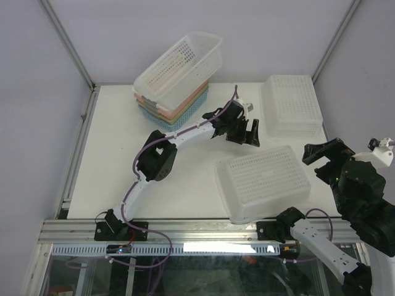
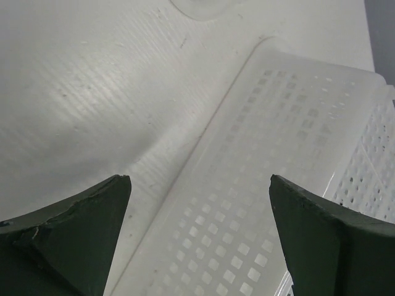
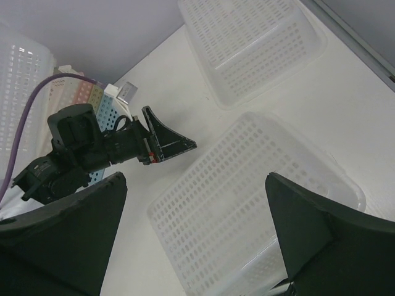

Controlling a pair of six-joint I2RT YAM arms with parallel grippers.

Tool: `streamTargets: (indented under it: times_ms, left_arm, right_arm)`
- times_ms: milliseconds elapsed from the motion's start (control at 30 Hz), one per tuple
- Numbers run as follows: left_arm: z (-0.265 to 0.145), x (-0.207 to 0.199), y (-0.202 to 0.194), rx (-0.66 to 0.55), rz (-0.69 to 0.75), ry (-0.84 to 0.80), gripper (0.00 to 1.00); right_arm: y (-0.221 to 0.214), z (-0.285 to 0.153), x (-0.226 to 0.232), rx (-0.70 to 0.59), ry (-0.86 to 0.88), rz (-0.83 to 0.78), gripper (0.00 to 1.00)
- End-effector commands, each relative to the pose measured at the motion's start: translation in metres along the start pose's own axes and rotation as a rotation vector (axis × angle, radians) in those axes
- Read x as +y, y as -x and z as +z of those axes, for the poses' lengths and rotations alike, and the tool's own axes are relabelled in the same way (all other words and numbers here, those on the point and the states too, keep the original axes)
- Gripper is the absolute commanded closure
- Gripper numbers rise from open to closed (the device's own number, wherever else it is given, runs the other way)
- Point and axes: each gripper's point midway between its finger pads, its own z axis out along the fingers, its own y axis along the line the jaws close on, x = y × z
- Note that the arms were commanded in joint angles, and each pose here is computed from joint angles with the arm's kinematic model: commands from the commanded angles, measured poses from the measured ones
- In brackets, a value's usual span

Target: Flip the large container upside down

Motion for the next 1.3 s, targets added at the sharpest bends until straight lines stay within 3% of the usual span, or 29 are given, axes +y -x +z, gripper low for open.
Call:
streamTargets:
  times_ms: [0, 167, 367, 533, 767, 933, 1067, 1267]
  left_arm:
    - [-0.069, -0.053, 0.067, -0.229, 0.183, 0.069, 0.01]
    - [-0.130, -0.083, 0.068, -0.362, 0.257, 0.196, 0.01]
    - [-0.206, -0.078, 0.020, -0.418, 0.267, 0.319, 0.01]
    - [-0.289, -0.036, -0.014, -0.536, 0.201, 0.490, 0.01]
    - [-0.401, 0.028, -0.019, -0.656, 0.005, 0.732, 0.01]
    - [-0.422, 0.052, -0.021, -0.687, -0.088, 0.778, 0.01]
    - [-0.428, 0.060, -0.020, -0.695, -0.110, 0.799, 0.01]
    - [-0.425, 0.064, -0.019, -0.679, -0.101, 0.807, 0.01]
  right_arm:
    - [-0.007, 0.005, 0.001, 0.023, -0.016, -0.002, 0.01]
    - [-0.038, 0.021, 0.004, 0.112, -0.022, -0.079, 0.01]
    - [-0.096, 0.038, 0.044, 0.314, 0.175, -0.201, 0.01]
    - [-0.144, 0.041, 0.094, 0.497, 0.435, -0.265, 0.01]
    - [-0.219, 0.032, 0.161, 0.735, 0.695, -0.224, 0.01]
    - [-0.280, 0.022, 0.173, 0.778, 0.596, -0.424, 0.01]
    - [-0.311, 0.041, 0.151, 0.802, 0.422, -0.564, 0.01]
    - [-0.297, 0.080, 0.096, 0.695, 0.128, -0.635, 0.01]
